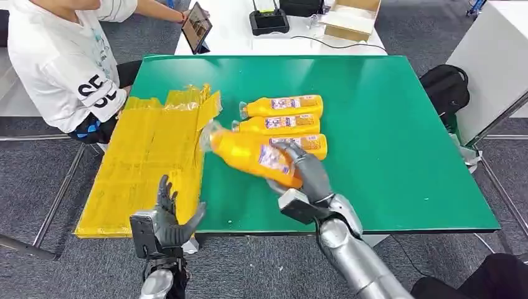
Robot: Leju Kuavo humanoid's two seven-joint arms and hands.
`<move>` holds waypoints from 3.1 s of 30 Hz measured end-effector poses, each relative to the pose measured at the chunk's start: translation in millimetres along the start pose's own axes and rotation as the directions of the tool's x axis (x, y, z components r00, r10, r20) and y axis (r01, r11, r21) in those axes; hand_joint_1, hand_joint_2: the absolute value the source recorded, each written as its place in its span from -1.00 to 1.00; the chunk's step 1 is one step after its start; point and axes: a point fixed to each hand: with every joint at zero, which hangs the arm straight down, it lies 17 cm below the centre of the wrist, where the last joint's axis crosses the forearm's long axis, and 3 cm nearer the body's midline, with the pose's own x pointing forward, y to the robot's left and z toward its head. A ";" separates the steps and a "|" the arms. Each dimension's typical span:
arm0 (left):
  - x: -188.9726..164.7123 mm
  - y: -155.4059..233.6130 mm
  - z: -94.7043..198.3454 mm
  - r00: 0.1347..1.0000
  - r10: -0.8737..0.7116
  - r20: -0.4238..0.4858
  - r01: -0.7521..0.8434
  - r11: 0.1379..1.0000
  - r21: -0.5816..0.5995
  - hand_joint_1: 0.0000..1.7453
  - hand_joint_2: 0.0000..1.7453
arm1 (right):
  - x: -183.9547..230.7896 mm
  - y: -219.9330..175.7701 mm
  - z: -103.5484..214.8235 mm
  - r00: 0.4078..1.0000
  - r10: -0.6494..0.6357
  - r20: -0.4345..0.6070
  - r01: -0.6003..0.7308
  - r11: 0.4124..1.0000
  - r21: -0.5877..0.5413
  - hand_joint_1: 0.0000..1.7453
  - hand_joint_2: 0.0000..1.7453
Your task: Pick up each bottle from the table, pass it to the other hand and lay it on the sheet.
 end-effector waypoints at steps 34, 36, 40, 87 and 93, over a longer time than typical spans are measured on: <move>80.6 -94.7 8.7 0.944 0.327 0.047 -0.292 0.893 -0.343 -1.00 1.00 | 13.9 115.0 60.4 0.891 -0.424 -0.161 0.443 0.890 0.111 1.00 1.00; 78.0 -96.2 9.4 0.948 0.316 0.041 -0.283 0.894 -0.347 -1.00 1.00 | 18.5 132.6 65.0 0.898 -0.406 -0.172 0.431 0.890 0.150 1.00 1.00; 70.6 -96.5 10.4 0.954 0.297 0.023 -0.272 0.899 -0.343 -1.00 1.00 | 24.4 152.9 72.7 0.907 -0.382 -0.179 0.413 0.888 0.202 1.00 1.00; 46.9 -57.2 -6.8 0.992 0.055 0.116 -0.033 0.983 -0.182 1.00 1.00 | 35.8 197.2 77.1 0.932 -0.295 -0.209 0.352 0.875 0.332 -1.00 -1.00; 61.3 -55.8 -18.5 0.982 0.009 0.187 0.021 0.988 -0.156 1.00 1.00 | 47.4 185.7 63.5 0.925 -0.332 -0.184 0.374 0.878 0.300 -1.00 -1.00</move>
